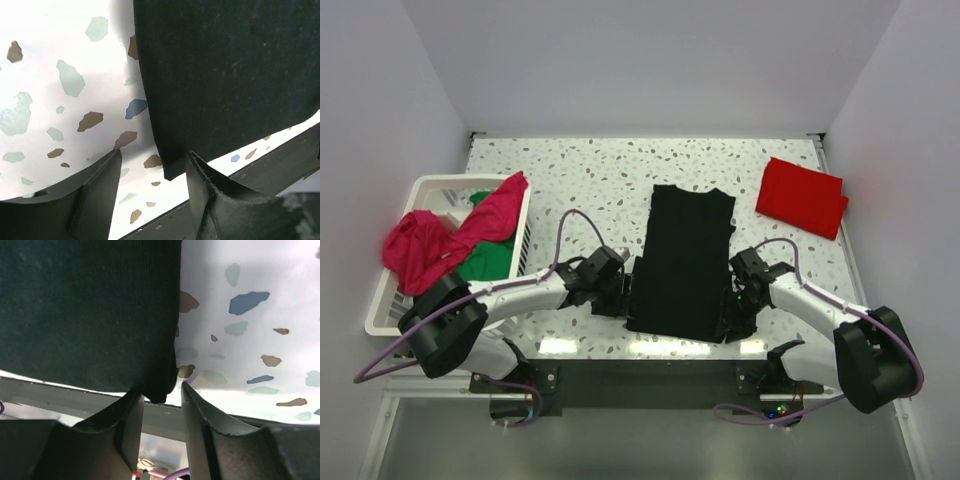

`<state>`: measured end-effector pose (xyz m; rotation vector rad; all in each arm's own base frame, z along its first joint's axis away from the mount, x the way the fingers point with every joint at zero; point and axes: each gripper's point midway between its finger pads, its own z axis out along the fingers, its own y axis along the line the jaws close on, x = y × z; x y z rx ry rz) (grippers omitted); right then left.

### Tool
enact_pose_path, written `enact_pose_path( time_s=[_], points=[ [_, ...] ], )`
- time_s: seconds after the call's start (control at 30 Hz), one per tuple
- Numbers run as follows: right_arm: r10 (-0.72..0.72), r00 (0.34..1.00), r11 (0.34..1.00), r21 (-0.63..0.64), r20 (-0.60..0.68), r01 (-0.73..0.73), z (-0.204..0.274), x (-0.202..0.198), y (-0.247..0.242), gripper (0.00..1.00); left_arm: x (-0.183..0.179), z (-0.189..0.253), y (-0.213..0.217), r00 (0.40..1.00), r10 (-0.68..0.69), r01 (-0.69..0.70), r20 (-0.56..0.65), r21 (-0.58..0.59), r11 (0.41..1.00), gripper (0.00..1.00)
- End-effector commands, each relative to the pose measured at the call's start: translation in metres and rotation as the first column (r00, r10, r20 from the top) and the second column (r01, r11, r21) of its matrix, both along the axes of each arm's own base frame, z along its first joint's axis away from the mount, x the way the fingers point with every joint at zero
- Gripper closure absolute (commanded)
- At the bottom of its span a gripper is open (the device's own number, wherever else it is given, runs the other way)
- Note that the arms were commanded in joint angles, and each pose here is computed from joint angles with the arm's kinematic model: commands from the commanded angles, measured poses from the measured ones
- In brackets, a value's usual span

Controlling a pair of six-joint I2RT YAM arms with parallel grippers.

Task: Fold and stack the t-shirts
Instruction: Fold the tshirt

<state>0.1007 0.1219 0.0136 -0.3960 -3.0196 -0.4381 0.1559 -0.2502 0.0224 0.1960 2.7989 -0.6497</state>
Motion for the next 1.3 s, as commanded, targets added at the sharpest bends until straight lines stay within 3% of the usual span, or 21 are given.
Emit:
enact_pose_path(
  time_s=[0.0, 0.13, 0.23, 0.7, 0.8, 0.9, 0.97, 1.27],
  points=[
    [-0.012, 1.000, 1.000, -0.013, 0.027, 0.012, -0.007, 0.009, 0.003, 0.63, -0.011, -0.008, 0.003, 0.999, 0.009, -0.008, -0.052, 0.009, 1.000, 0.42],
    [-0.011, 1.000, 1.000, -0.026, 0.027, 0.012, -0.007, 0.009, 0.001, 0.71, -0.020, -0.013, -0.001, 0.996, -0.016, 0.015, -0.091, -0.002, 1.000, 0.55],
    [-0.010, 1.000, 1.000, -0.029, 0.026, 0.011, -0.006, 0.009, 0.001, 0.73, -0.024, -0.015, -0.002, 0.994, -0.017, 0.017, -0.109, 0.002, 1.000, 0.58],
    [-0.009, 0.999, 1.000, -0.028, 0.037, 0.010, -0.005, 0.016, 0.003, 0.78, -0.040, -0.025, -0.010, 0.981, -0.074, 0.074, -0.180, -0.008, 0.997, 0.59],
    [0.009, 0.999, 1.000, -0.022, 0.043, -0.008, -0.001, 0.017, 0.004, 0.85, -0.042, -0.028, -0.017, 0.975, -0.108, 0.105, -0.193, -0.026, 0.994, 0.68],
    [0.023, 0.999, 0.999, -0.033, 0.034, -0.021, 0.003, 0.015, 0.002, 0.97, -0.048, -0.031, -0.020, 0.970, -0.130, 0.128, -0.207, -0.023, 0.991, 0.93],
    [0.027, 0.999, 0.999, -0.039, 0.024, -0.026, 0.006, 0.011, 0.000, 1.00, -0.046, -0.030, -0.018, 0.973, -0.120, 0.120, -0.198, -0.010, 0.993, 1.00],
    [0.063, 0.997, 0.996, -0.065, -0.037, -0.065, 0.028, -0.016, -0.014, 1.00, -0.051, -0.011, -0.006, 0.979, -0.094, 0.098, -0.183, 0.015, 0.995, 1.00]
  ],
)
